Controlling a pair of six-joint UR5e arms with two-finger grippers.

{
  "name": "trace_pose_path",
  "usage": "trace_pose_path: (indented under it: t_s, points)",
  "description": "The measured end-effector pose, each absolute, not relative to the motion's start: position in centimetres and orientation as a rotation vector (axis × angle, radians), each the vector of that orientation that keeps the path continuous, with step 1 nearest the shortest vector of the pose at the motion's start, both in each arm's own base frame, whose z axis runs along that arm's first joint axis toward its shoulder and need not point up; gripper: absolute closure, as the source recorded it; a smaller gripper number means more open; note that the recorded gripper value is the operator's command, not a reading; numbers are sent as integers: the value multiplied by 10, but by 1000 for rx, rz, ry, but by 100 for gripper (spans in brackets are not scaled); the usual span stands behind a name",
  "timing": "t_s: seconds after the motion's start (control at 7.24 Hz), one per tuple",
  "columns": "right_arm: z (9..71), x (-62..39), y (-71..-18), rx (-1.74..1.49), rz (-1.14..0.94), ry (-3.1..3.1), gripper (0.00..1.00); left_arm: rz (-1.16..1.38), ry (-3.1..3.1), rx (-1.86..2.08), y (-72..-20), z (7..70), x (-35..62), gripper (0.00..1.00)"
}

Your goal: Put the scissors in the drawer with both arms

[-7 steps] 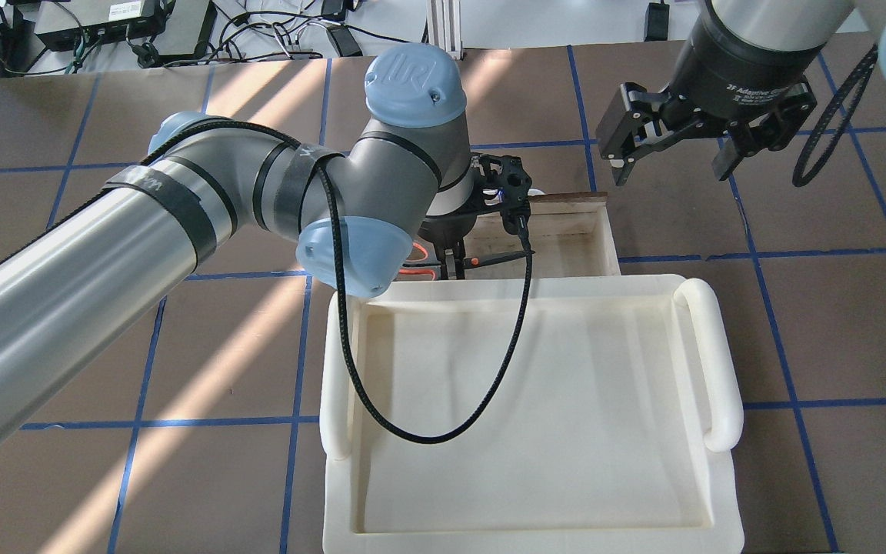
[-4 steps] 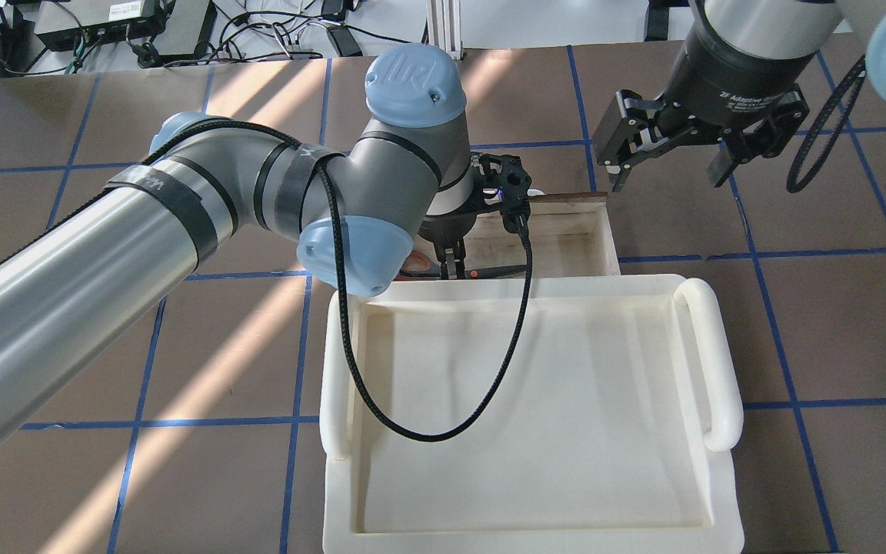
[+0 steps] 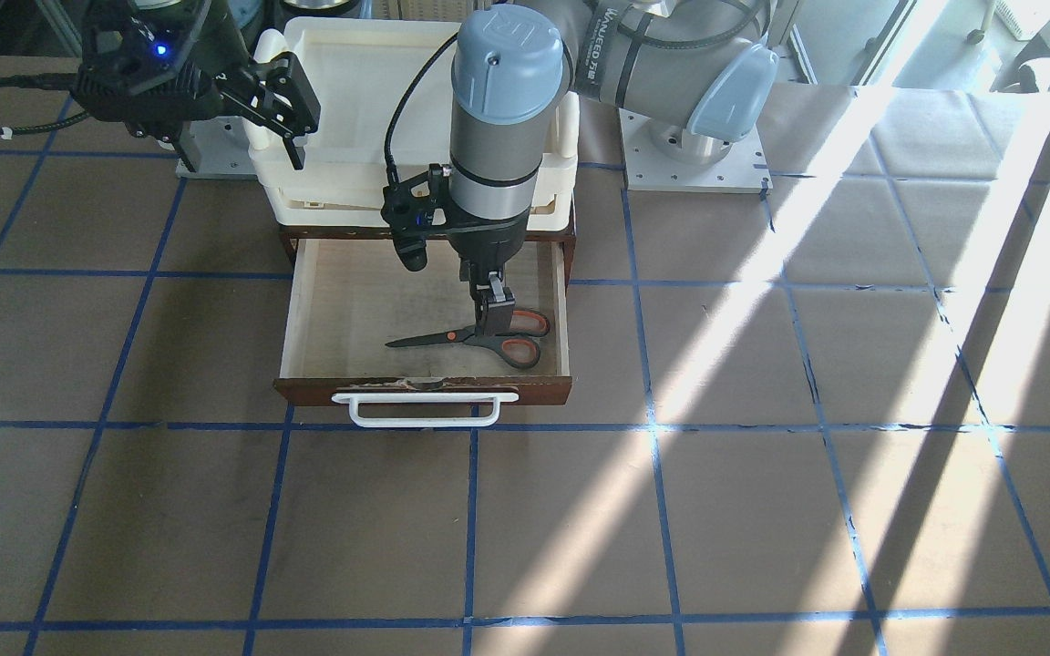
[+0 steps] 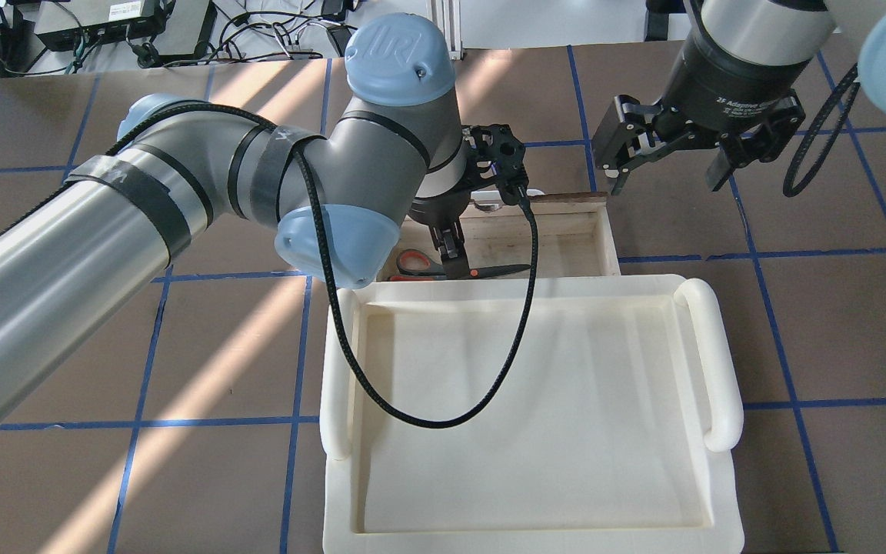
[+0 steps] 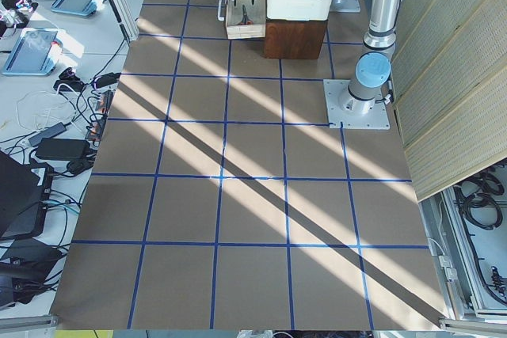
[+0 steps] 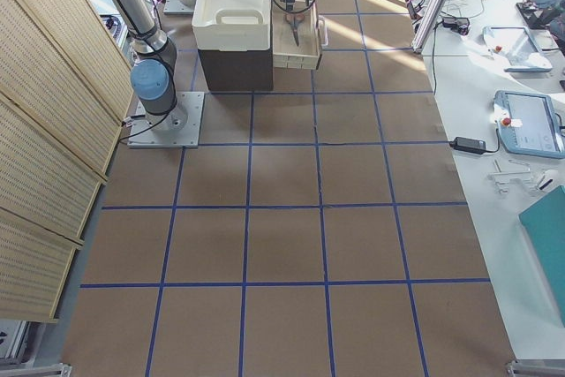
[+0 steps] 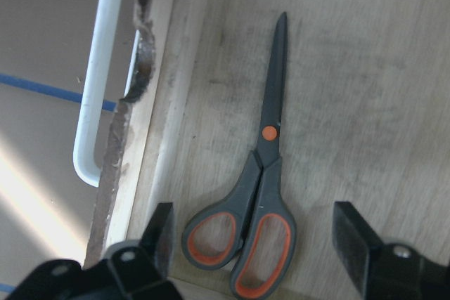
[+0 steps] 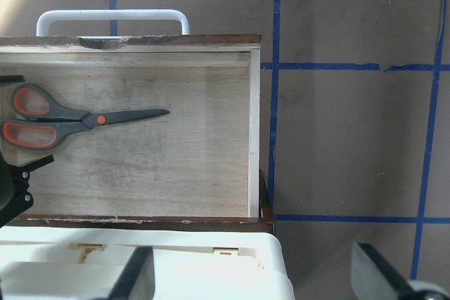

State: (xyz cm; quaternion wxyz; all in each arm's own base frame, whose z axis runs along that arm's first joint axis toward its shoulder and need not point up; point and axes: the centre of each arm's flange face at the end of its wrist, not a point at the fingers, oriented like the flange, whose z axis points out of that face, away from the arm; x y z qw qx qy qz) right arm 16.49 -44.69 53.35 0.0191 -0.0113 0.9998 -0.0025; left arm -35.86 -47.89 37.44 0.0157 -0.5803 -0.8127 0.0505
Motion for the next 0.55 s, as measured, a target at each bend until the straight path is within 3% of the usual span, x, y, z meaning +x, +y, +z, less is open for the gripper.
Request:
trace_pose_path:
  t_s: [0.14, 0.55]
  points:
    - [533, 165, -447, -35, -8, 3103, 0, 171, -2653, -1608, -478, 394, -354, 0]
    - [533, 165, -447, -35, -8, 3105, 0, 215, -2912, -1044, -506, 451, -283, 0]
